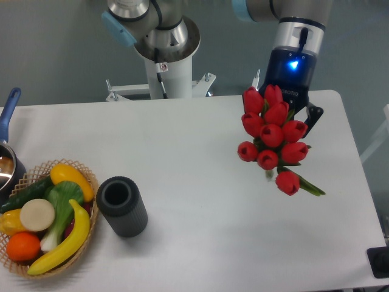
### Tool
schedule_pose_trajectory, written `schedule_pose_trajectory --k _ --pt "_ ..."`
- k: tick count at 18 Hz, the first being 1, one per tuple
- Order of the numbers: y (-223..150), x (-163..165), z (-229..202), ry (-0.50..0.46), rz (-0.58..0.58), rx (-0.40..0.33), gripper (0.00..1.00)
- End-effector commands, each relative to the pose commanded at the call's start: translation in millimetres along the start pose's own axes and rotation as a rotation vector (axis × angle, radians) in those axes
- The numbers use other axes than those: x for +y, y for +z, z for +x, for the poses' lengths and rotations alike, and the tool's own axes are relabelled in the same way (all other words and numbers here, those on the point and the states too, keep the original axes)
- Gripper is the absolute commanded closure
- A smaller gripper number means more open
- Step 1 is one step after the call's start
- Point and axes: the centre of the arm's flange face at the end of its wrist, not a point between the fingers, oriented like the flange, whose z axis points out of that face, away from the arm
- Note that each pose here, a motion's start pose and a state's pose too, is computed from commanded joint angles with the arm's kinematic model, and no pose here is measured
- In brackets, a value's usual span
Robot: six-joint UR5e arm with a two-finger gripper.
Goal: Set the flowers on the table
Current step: 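Carry the red tulip bouquet with the gripper toward the black cup, then lower the held tulips toward the table beside the black cup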
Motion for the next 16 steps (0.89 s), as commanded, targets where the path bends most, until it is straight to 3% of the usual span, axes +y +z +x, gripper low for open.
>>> schedule_pose_trajectory --k 7,16 --pt "50.1 0.5 36.1 0.131 -0.212 -0.071 0.54" --pt "114.0 22.1 73.0 0.243 -0.409 -0.078 0.51"
